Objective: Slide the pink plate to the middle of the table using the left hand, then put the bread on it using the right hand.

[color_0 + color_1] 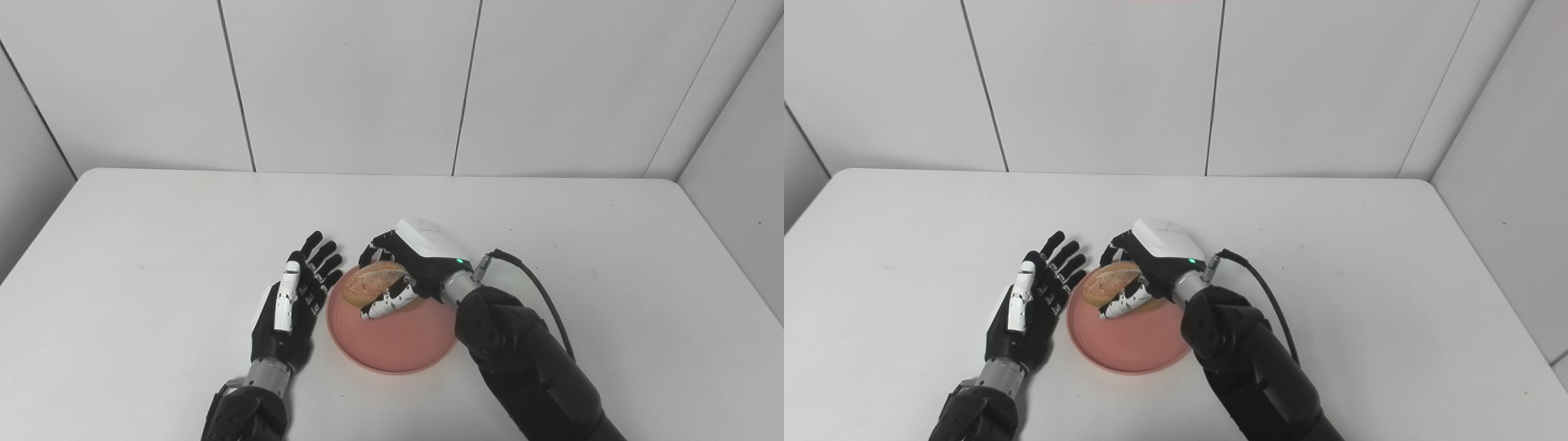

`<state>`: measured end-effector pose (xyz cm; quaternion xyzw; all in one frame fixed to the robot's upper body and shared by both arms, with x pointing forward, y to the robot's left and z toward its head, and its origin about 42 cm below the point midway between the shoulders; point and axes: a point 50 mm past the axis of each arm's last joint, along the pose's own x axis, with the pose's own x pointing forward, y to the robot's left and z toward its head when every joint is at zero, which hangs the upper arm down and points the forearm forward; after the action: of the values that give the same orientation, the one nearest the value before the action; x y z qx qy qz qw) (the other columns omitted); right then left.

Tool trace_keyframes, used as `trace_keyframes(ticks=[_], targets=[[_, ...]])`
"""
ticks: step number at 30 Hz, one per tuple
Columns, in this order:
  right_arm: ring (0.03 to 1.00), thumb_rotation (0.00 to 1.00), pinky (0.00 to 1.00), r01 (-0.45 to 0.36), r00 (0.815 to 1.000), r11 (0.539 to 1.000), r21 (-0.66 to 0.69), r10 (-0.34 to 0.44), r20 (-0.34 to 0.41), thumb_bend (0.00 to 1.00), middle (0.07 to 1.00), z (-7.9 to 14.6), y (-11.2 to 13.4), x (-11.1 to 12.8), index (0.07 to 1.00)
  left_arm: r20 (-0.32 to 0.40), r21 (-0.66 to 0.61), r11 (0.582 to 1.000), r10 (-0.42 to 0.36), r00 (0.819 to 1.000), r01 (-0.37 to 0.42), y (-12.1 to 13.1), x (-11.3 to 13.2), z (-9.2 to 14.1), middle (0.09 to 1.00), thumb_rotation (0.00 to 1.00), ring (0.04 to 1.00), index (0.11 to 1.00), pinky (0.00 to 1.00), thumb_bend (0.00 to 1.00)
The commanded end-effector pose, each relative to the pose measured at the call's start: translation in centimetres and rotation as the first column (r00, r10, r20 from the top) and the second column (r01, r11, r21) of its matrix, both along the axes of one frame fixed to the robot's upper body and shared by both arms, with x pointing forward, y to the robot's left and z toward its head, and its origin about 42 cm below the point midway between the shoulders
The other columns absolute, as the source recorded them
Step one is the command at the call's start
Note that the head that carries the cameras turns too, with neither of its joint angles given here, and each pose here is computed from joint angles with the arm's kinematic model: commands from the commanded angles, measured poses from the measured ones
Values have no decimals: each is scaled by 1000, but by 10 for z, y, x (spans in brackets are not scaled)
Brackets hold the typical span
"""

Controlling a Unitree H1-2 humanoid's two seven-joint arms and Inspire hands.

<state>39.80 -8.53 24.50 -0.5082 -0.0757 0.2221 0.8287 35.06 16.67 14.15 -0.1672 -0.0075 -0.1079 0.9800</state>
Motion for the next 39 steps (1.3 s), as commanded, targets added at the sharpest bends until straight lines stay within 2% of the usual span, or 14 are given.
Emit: trace_keyframes(ticks=[1,8,14,31,35,36,37,39], targets=[[382,120,294,-29,996,1000,9,28,83,559,476,17,4,1,573,-99,7,1000,-4,995,4,-6,-8,-16,902,1000,896,897,904,420],[408,132,324,-28,996,999,-30,30,79,563,494,10,4,-4,580,-101,9,1000,-2,995,3,-6,-8,-15,898,1000,894,890,894,418],[378,116,287,-26,996,998,-52,31,82,569,470,5,0,-6,572,-99,11,1000,-7,995,8,-7,-8,-15,904,1000,899,895,901,424],[403,160,311,-9,996,995,-100,18,89,577,492,-6,-8,-7,575,-92,10,1000,-10,996,11,-7,-8,-16,910,1000,907,901,914,430],[408,229,318,-7,996,996,-87,14,85,641,496,-6,-10,-8,575,-94,10,1000,-7,996,8,-8,-7,-16,911,1000,910,900,913,431],[436,273,346,-7,997,997,-80,14,81,694,521,-6,-11,-9,590,-95,10,1000,-7,995,8,-8,-7,-16,911,1000,909,899,910,430],[443,279,352,-10,997,997,-76,16,80,700,526,-6,-12,-9,593,-95,9,1000,-8,995,9,-8,-7,-16,911,1000,909,899,910,430],[535,322,440,-13,997,997,-75,19,78,761,612,-7,-14,-10,633,-96,3,1000,-7,995,7,-8,-7,-15,909,1000,908,897,908,431]])
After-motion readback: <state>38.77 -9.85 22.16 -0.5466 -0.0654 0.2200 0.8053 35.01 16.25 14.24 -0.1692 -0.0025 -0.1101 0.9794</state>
